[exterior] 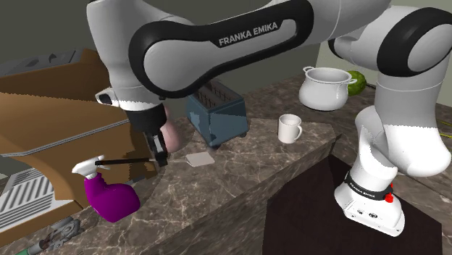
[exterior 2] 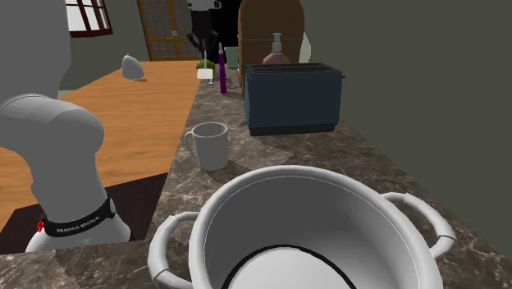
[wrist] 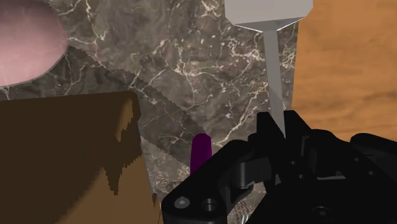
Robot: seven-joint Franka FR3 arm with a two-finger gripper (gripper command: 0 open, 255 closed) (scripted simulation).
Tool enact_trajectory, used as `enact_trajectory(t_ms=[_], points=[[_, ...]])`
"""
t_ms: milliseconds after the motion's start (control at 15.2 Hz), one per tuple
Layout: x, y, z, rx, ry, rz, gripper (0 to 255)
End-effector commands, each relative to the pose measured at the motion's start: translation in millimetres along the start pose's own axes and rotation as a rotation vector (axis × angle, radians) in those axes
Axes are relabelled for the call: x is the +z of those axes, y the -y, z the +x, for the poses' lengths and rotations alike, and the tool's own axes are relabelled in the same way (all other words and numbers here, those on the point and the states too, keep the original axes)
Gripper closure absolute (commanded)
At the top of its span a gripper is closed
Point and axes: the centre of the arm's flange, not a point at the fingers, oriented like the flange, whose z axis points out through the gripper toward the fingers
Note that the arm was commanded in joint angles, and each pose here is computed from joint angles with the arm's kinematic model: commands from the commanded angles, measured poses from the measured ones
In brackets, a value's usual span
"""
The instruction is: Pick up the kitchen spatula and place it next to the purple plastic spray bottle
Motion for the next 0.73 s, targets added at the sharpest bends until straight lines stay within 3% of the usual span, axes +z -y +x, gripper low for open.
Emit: enact_trajectory(t_ms=[0, 660], points=[[11.0, -1.2, 0.0, 0.000, 0.000, 0.000, 255], [63.7, -1.2, -3.5, 0.000, 0.000, 0.000, 255]])
